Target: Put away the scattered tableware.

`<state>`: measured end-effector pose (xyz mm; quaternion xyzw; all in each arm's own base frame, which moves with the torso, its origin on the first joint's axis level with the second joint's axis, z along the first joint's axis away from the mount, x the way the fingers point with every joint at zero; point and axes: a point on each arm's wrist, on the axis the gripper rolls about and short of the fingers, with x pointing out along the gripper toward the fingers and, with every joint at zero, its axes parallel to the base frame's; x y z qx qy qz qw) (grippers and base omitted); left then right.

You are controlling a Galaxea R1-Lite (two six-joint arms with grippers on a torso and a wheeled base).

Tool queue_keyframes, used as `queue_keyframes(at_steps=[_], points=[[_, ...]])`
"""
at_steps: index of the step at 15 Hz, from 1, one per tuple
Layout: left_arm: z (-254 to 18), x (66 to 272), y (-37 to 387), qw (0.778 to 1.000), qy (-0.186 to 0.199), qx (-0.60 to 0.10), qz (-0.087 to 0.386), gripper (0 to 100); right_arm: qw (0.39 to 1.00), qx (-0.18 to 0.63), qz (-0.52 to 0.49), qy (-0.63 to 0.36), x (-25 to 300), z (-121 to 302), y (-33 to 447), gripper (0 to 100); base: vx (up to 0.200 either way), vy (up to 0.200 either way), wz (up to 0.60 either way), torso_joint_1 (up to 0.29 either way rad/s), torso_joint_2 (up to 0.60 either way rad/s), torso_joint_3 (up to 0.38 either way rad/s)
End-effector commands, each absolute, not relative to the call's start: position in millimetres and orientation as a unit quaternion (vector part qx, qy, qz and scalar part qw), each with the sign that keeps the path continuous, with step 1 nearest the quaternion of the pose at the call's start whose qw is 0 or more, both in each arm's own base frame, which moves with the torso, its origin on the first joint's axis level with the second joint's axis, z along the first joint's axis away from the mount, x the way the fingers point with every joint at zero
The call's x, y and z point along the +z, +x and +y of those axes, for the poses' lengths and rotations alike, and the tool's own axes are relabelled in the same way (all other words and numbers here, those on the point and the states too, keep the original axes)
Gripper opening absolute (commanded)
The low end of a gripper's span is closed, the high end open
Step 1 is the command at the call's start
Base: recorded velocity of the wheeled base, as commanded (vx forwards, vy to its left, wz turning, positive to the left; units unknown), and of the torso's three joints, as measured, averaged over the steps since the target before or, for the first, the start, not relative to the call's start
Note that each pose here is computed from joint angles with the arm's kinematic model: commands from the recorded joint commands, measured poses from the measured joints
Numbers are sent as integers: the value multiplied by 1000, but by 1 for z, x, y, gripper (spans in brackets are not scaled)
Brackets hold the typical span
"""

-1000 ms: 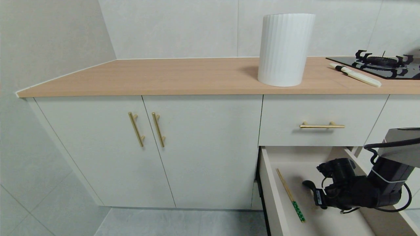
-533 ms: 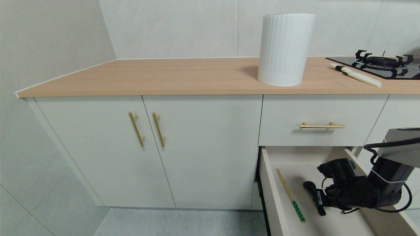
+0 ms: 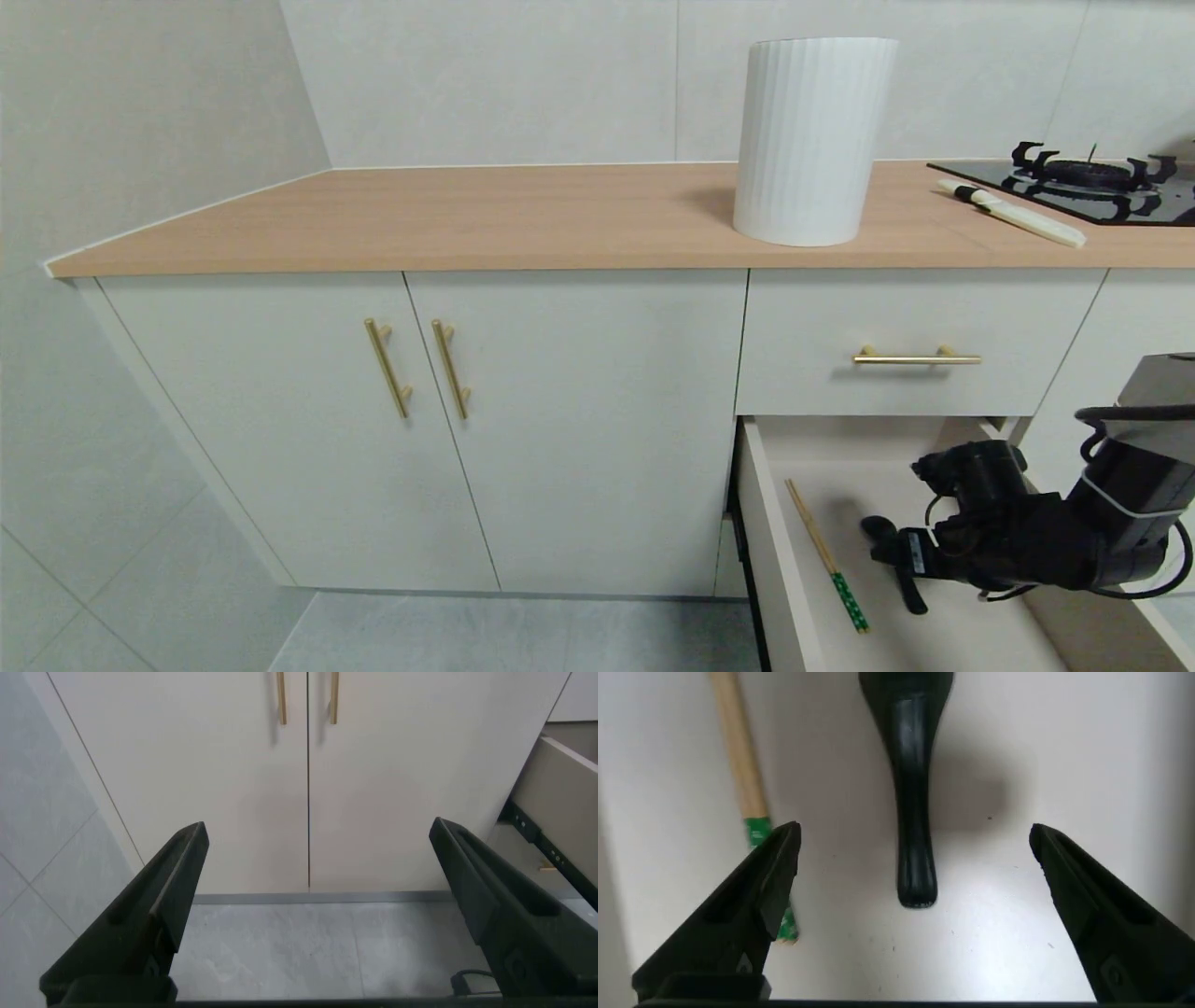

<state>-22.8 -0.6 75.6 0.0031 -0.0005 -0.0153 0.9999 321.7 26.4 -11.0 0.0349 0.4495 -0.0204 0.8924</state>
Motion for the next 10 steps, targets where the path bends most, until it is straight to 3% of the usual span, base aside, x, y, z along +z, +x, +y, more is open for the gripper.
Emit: queue_keyframes(at_steps=[1,5,6,7,10], points=[[-1,76,-23,1000,3,-15,0,100,919,-12,392,41,40,25,307,100,0,0,0,0,0,0],[-1,76,-23,1000,4,-15,1,100,933,21,358,42,113,28,269,100,0,0,0,0,0,0],[-1,76,-23,1000,4,-15,1,100,933,21,358,42,113,28,269,100,0,0,0,0,0,0],[-1,76,-23,1000,5,-15,1,100,931,46,361,41,145,32,246,100,0,0,0,0,0,0],[-1,76,-23,1000,4,-15,1,100,922,67,381,35,171,38,223,100,0,0,0,0,0,0]])
